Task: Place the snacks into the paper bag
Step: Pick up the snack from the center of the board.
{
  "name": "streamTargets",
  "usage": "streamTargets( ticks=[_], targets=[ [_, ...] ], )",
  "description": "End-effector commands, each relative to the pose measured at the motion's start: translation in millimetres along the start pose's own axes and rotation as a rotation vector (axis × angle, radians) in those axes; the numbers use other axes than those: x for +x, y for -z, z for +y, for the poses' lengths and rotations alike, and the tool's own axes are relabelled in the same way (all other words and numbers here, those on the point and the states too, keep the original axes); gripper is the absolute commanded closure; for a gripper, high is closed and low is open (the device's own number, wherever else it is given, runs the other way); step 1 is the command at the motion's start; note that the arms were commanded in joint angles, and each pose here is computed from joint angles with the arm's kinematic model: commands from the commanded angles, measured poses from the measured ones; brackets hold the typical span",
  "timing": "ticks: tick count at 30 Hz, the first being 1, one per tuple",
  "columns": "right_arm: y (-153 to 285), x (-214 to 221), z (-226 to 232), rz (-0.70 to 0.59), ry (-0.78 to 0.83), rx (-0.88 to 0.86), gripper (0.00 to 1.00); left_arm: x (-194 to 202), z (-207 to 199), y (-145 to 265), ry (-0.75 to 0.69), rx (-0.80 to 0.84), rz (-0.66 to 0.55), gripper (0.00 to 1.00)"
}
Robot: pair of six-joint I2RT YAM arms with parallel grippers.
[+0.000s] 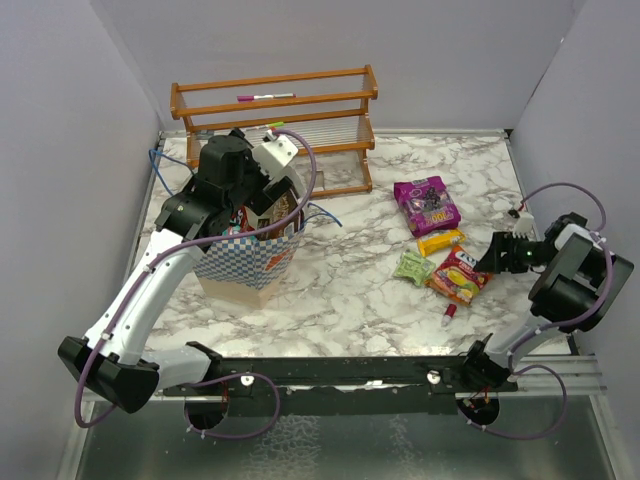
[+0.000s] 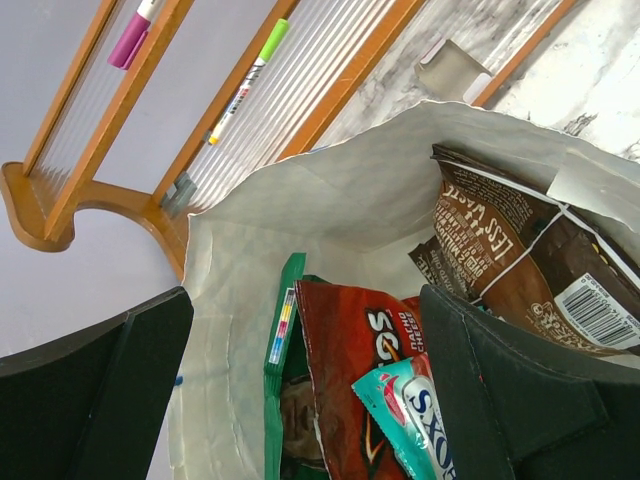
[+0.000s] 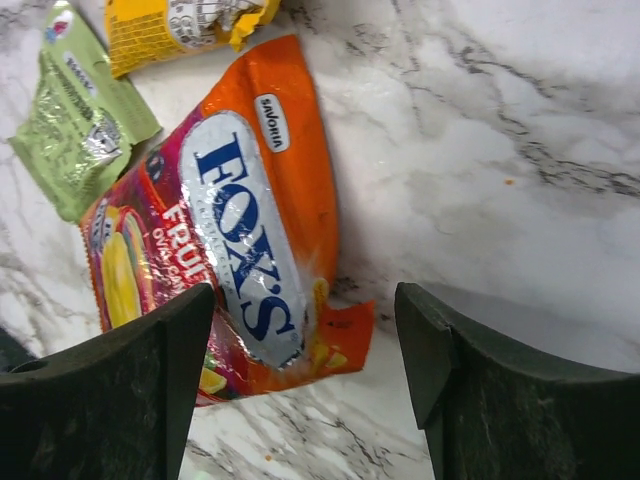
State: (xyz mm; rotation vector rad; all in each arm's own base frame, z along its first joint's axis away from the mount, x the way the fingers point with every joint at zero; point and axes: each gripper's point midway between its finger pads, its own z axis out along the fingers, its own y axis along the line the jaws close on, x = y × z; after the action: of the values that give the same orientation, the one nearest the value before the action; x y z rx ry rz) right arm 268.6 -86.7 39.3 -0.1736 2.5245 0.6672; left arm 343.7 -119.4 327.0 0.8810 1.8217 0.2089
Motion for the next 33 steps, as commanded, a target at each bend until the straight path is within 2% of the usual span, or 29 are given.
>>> streamTargets(
  ticks=[1,4,11,16,19,33],
  targets=[
    [-4,-1,25,-0.034,-0.026,-0.162,0.3,-8,-5,4,0.016,0.025,-0.04,0.01],
    [-5,-1,25,-0.033,-0.023,-0.173,0.4,-8,-6,3,0.012,0.032,-0.046,0.01],
    [-3,-11,30,-0.057,-0.016,-0.225,0.78,-10,-7,6,0.01,0.042,-0.052,0.01],
    [7,-27,32,-0.087,0.019,-0.23,0.95,-12,-3,7,0.006,0.027,-0.058,0.01],
    [17,-38,35,-0.104,0.053,-0.227,0.99,-14,0,8,0.011,0.017,-0.055,0.01],
    [75,-88,75,-0.208,0.246,-0.246,0.99,-22,11,12,0.043,-0.031,-0.077,0.01]
  ],
)
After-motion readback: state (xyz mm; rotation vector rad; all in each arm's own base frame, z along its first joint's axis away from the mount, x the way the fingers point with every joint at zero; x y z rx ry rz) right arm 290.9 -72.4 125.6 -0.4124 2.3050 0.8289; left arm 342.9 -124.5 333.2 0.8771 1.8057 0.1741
